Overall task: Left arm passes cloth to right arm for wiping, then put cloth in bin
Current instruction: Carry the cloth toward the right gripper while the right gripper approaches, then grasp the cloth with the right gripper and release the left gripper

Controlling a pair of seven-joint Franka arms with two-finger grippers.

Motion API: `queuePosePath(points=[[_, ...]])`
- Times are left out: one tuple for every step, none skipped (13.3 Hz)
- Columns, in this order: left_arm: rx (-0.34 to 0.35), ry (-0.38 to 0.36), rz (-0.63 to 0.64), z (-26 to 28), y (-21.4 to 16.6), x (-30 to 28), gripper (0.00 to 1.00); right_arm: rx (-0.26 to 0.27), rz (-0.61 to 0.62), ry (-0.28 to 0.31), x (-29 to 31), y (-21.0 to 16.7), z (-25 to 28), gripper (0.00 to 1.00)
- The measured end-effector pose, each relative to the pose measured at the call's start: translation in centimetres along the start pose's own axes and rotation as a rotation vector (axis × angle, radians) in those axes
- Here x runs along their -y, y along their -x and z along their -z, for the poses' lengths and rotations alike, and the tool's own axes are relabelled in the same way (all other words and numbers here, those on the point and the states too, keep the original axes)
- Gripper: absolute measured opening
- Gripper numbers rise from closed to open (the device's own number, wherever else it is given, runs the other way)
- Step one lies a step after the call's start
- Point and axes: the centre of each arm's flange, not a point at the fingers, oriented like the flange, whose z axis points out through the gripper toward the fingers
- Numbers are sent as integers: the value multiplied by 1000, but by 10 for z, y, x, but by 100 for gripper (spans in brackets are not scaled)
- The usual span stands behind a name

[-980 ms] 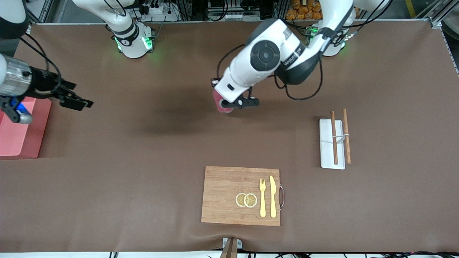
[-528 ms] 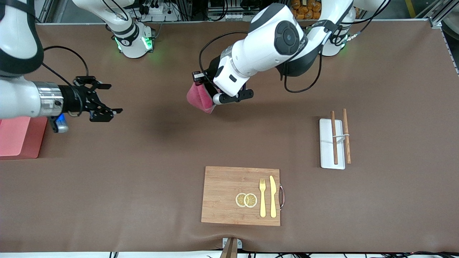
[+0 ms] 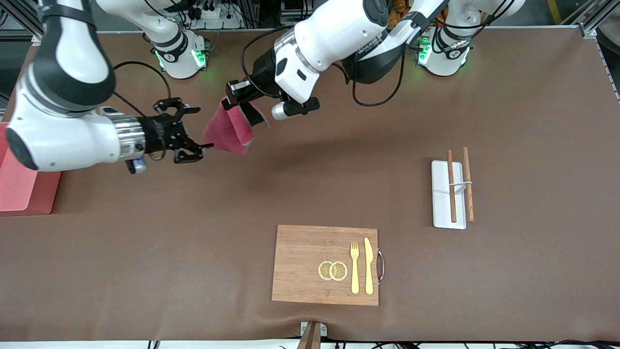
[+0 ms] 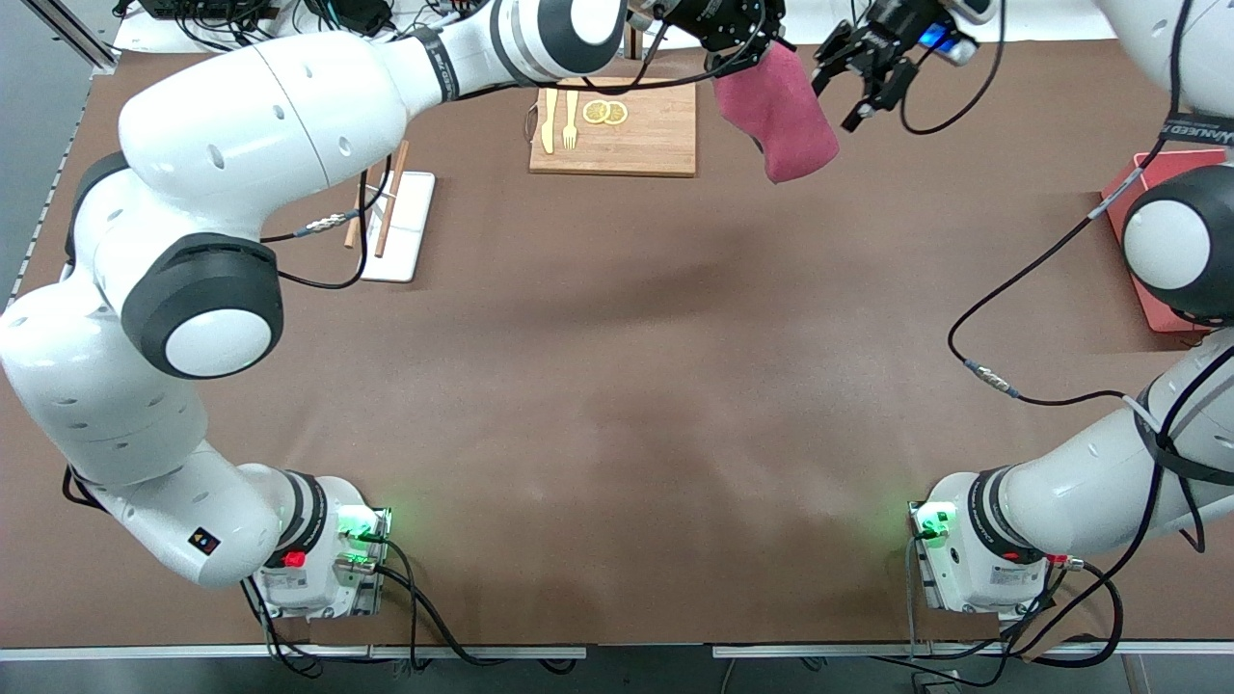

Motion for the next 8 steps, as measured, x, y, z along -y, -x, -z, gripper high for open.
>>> queuePosePath(points=[[-2,2,3,0,-1,0,2,5,2,18,2,4,-12,100],[-5,4,4,1,-2,-1,2,6,4,30,3,7,-20,91],[-9,5,5,2,-4,-1,2,8,9,33,3,10,-23,77],[-11,7,6,2,-5,-1,2,12,15,27,4,11,-24,64],[-11,7,6,3,-6,-1,2,14,21,16,5,12,-23,52],[-11,7,6,3,-6,-1,2,16,23,11,6,12,-22,40],[-11,7,6,3,-6,-1,2,16,24,7,6,12,-22,28],[-12,7,6,3,-6,-1,2,16,24,4,6,11,-21,18]])
